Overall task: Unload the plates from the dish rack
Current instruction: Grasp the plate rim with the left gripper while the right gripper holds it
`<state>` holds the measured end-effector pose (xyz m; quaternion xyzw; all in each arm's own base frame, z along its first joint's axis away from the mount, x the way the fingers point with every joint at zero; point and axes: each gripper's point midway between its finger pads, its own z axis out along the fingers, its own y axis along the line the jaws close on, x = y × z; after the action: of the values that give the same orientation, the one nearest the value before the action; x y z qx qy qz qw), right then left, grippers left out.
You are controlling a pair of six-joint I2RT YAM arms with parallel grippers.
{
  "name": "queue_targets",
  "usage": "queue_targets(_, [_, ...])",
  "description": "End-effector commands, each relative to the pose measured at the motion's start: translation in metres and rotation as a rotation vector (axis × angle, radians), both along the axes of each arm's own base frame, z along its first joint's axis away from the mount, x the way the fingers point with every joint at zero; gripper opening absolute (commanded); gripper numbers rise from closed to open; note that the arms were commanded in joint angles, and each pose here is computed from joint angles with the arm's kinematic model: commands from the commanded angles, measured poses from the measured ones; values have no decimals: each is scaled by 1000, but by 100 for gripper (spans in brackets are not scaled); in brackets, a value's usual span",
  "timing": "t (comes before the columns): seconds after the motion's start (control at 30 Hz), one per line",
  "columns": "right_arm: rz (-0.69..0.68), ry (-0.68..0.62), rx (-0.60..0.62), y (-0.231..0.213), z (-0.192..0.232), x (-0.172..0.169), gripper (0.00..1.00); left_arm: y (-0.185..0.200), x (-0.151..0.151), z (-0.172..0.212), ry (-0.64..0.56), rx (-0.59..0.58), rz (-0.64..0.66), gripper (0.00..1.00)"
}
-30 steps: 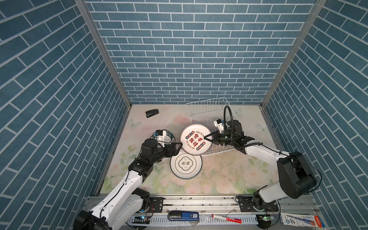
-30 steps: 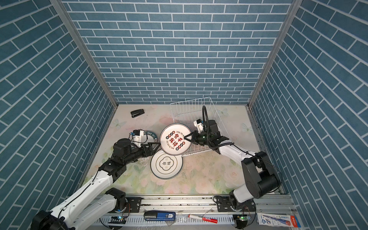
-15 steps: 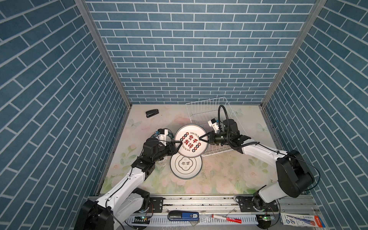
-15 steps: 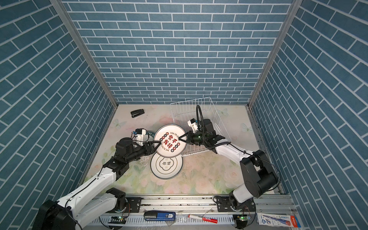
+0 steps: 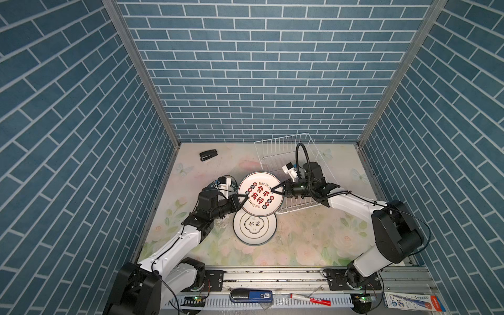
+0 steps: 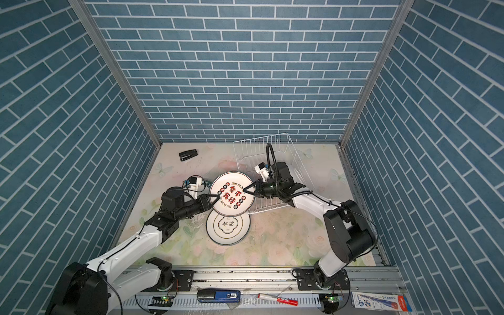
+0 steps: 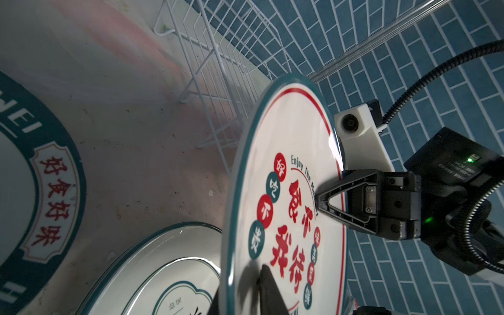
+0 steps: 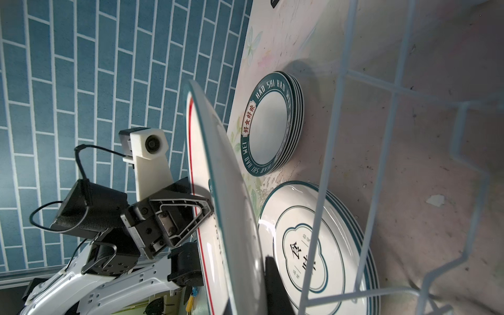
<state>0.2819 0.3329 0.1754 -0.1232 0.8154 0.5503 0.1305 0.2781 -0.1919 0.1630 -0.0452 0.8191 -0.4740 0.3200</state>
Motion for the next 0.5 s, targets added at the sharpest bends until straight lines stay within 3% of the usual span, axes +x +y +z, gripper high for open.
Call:
queue_targets(0.0, [40, -36, 18, 15, 17, -3, 6, -20, -8, 27, -129, -8, -134, 8])
queue_targets(0.13, [31, -58, -25, 10, 12, -3, 18, -17, -9, 27, -124, 21, -130, 0])
queue_targets(0.47, [14, -90, -91, 2, 7, -1, 42, -13, -14, 28, -89, 62, -133, 0])
